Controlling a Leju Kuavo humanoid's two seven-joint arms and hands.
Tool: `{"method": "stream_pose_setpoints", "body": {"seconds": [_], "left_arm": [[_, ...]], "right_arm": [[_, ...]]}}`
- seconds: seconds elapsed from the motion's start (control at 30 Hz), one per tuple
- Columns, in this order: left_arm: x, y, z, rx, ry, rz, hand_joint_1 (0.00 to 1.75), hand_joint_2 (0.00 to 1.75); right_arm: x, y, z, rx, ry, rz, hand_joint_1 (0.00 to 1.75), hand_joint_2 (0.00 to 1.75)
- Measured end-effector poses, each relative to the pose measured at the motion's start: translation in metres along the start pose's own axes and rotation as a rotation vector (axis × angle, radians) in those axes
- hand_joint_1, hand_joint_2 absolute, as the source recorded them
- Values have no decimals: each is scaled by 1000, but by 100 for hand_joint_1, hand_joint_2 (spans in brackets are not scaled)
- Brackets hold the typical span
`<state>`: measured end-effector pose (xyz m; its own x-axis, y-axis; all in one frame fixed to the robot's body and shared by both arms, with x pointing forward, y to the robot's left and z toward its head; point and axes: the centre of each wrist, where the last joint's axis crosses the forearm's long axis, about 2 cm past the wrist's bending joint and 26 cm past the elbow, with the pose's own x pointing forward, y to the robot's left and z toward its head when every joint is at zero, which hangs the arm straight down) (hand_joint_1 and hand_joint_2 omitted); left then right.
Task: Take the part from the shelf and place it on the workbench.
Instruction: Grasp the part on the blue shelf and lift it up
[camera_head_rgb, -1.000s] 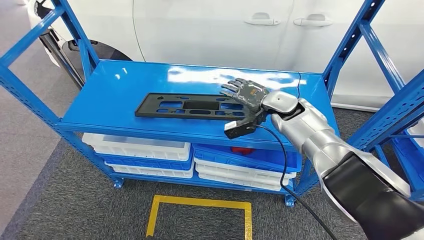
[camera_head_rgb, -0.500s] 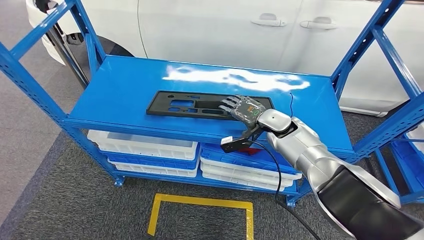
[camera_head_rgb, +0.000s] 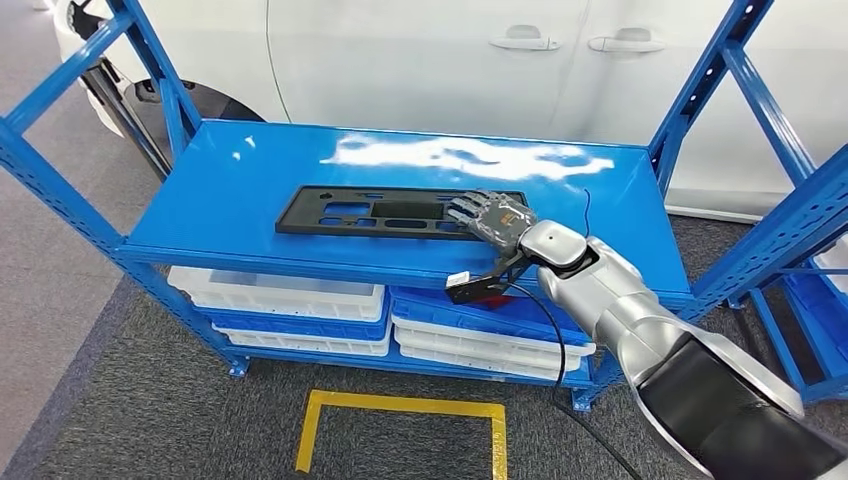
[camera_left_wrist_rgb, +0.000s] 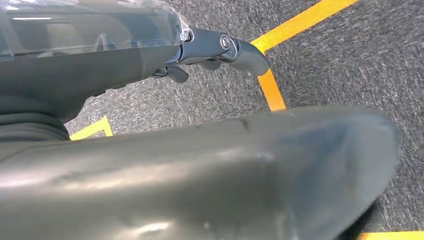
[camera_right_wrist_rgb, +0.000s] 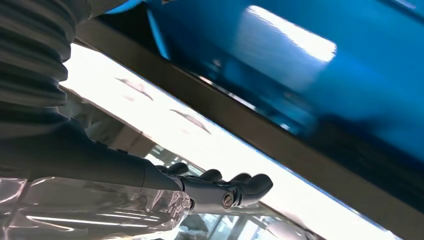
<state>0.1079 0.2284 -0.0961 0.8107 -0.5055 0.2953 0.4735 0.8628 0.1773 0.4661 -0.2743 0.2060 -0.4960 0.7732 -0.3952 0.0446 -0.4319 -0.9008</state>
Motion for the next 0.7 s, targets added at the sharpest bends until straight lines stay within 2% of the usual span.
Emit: {"method": "stream_pose_setpoints", "body": {"seconds": [0.03, 0.07, 0.17, 0.2, 0.3, 0.7], "left_arm": [[0, 0, 0, 0, 0, 0, 0, 0], [0, 0, 0, 0, 0, 0, 0, 0], [1, 0, 0, 1, -3, 0, 0, 0], [1, 0, 0, 0, -4, -1, 0, 0], [0, 0, 0, -2, -5, -1, 0, 0], [2, -1, 0, -1, -14, 2, 0, 0]], "right_arm": [[-2, 1, 1, 4, 8, 5, 0, 175], [-3, 2, 2, 7, 14, 8, 34, 175], [-6, 1, 2, 7, 24, 14, 162, 175], [-7, 0, 2, 4, 25, 16, 168, 175], [-9, -3, 1, -2, 27, 22, 158, 175], [-8, -16, -4, -41, 22, 40, 165, 175]]}}
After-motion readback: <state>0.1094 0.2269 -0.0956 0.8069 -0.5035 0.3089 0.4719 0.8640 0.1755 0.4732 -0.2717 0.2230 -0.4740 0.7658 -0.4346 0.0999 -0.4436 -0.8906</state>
